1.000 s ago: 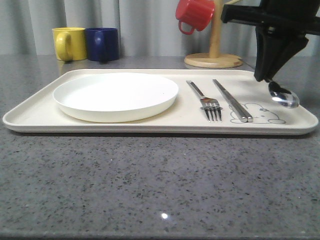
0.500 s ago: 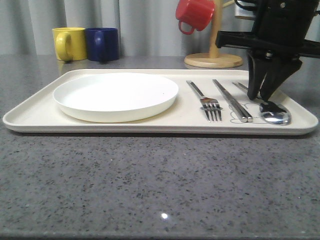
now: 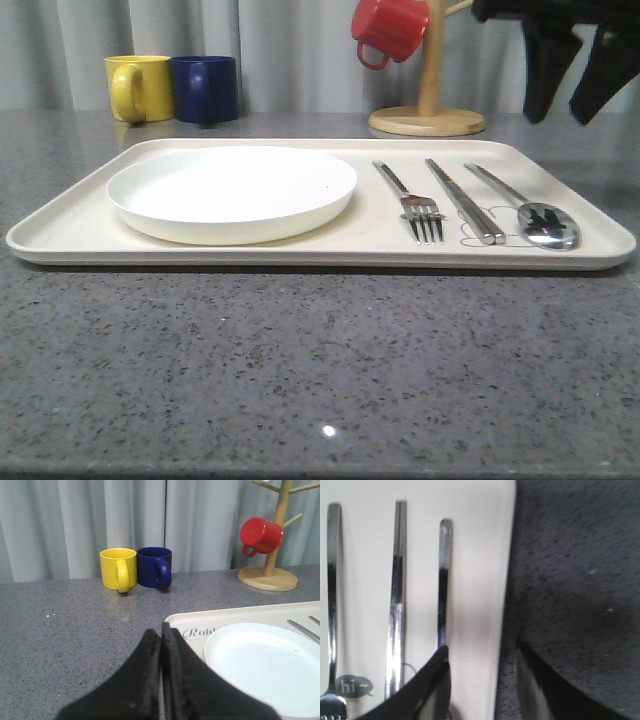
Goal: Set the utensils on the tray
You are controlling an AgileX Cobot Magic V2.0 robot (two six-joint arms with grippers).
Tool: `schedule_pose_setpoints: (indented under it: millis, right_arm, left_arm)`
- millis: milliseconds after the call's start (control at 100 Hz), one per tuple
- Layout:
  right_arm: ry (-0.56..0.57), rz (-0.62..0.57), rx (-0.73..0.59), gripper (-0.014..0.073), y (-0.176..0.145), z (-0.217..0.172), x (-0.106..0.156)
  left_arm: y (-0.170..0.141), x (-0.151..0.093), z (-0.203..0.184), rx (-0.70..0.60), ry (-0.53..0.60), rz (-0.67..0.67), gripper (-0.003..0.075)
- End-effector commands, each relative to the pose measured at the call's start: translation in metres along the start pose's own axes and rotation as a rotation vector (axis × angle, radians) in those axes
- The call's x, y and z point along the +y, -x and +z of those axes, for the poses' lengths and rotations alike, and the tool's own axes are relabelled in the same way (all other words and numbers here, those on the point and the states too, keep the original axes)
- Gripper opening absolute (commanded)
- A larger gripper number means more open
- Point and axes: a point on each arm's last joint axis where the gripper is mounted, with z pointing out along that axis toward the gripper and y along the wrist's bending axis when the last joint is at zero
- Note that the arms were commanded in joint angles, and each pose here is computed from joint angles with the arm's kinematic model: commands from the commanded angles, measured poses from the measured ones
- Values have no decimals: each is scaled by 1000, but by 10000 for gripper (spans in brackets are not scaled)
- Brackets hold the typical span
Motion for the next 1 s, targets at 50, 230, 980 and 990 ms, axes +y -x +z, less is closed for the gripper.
schedule_pose_setpoints:
  millis: [50,230,980,990]
  right_arm:
    - [-27,-2,-232,324,1,-58,-24]
    - [-53,4,-339,324,-37,-83,-45]
    - [101,-46,-947,71,-202,-116,-69]
    - [101,-46,-947,59,-202,-116,-69]
  left_arm:
    - [14,1,-1,-89,16,-3,-18]
    - [14,1,-1,-89,16,-3,-18]
    - [14,1,-1,-89,16,-3,-18]
    - [14,1,-1,-89,16,-3,-18]
